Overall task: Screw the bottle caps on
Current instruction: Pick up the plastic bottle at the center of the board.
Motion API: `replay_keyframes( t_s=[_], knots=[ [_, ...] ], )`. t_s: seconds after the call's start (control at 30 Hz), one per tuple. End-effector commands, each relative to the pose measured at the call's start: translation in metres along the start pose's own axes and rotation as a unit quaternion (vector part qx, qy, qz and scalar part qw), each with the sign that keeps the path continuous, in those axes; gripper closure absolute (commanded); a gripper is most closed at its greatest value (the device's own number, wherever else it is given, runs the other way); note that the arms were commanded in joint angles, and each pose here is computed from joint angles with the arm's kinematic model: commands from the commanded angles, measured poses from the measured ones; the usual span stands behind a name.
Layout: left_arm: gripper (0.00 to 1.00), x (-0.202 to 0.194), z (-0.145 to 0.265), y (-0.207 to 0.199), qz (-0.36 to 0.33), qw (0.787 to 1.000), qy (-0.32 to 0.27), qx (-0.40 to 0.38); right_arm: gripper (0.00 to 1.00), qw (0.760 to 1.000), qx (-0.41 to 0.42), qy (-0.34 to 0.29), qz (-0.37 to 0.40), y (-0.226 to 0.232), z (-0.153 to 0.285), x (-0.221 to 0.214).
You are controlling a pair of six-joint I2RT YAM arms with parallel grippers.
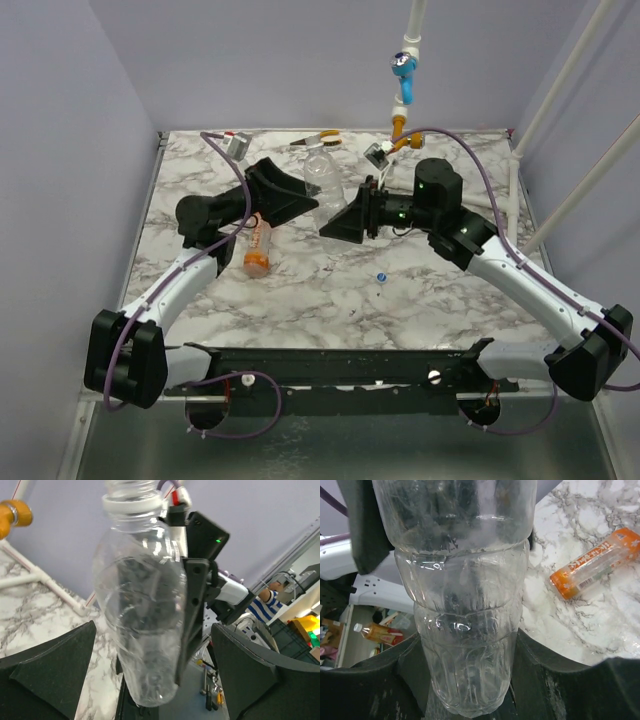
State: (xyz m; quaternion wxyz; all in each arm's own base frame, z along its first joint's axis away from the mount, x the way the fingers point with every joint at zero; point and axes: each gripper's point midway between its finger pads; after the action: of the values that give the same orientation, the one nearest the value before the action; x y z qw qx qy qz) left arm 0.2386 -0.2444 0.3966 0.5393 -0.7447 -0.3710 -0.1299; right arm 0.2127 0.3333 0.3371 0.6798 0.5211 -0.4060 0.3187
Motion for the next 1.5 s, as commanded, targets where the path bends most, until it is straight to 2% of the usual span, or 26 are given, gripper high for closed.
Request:
replay_keyframes(
  t_s=[0.0,0.17,0.33,0.53,0.73,0.8,0.93,1.03,1.13,1.23,1.3,1.4,1.47],
  knots=[
    [0.01,-0.014,-0.013,0.015,-0.014,0.998,0.049,0.035,0.51,1.0,-0.006,0.013,0.019,0.005,-0.008,0.0],
    [0.01,-0.021,-0.024,0.017,-0.027,0.997,0.066,0.041,0.51,0.999,-0.017,0.031,0.014,-0.002,-0.015,-0.014],
    [0.03,-0.016,-0.028,0.018,-0.03,0.997,0.049,0.046,0.52,0.999,-0.043,0.033,0.002,-0.016,-0.017,-0.026],
    [0.17,-0.015,-0.026,0.026,-0.031,0.997,0.019,0.063,0.52,0.997,-0.079,-0.008,-0.015,-0.025,-0.014,-0.018],
    [0.17,-0.009,-0.027,0.019,-0.041,0.997,-0.03,0.062,0.52,0.995,-0.079,-0.057,-0.033,-0.032,-0.019,-0.014],
    [0.18,-0.01,-0.03,0.017,-0.043,0.997,-0.025,0.058,0.53,0.993,-0.095,-0.063,-0.032,-0.038,-0.02,-0.015],
    [0.29,-0.019,-0.033,0.02,-0.035,0.998,-0.005,0.053,0.53,0.989,-0.119,-0.084,-0.021,-0.046,-0.017,-0.008],
    [0.43,-0.021,-0.031,0.025,-0.035,0.998,-0.008,0.06,0.52,0.985,-0.14,-0.098,-0.015,-0.052,-0.014,-0.002],
    [0.49,-0.022,-0.032,0.026,-0.05,0.997,0.002,0.06,0.42,0.984,-0.153,-0.085,-0.02,-0.057,-0.014,-0.007],
    [0.53,-0.021,-0.033,0.033,-0.083,0.992,0.025,0.088,0.2,0.978,-0.198,-0.052,-0.035,-0.069,-0.005,-0.022],
    [0.53,-0.021,-0.03,0.038,-0.113,0.987,0.038,0.107,0.03,0.965,-0.254,-0.02,-0.064,-0.08,0.013,-0.041],
    [0.53,-0.023,-0.022,0.046,-0.148,0.979,0.05,0.131,0.0,0.945,-0.317,0.01,-0.079,-0.086,0.044,-0.057],
    [0.52,-0.027,-0.017,0.05,-0.167,0.974,0.059,0.138,0.0,0.922,-0.374,0.025,-0.095,-0.095,0.069,-0.07]
  ],
)
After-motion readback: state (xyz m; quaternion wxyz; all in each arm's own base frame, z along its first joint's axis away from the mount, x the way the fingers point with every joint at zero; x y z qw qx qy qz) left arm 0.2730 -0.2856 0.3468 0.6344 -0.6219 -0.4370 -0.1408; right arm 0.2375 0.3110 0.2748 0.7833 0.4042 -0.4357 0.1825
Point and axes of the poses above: each gripper's point midway between its finger pads, its own z axis back along the fingers, its own y axis along the line the jaws close on, x = y × z, and after that the axes turned 10 degrees about z, right-handed
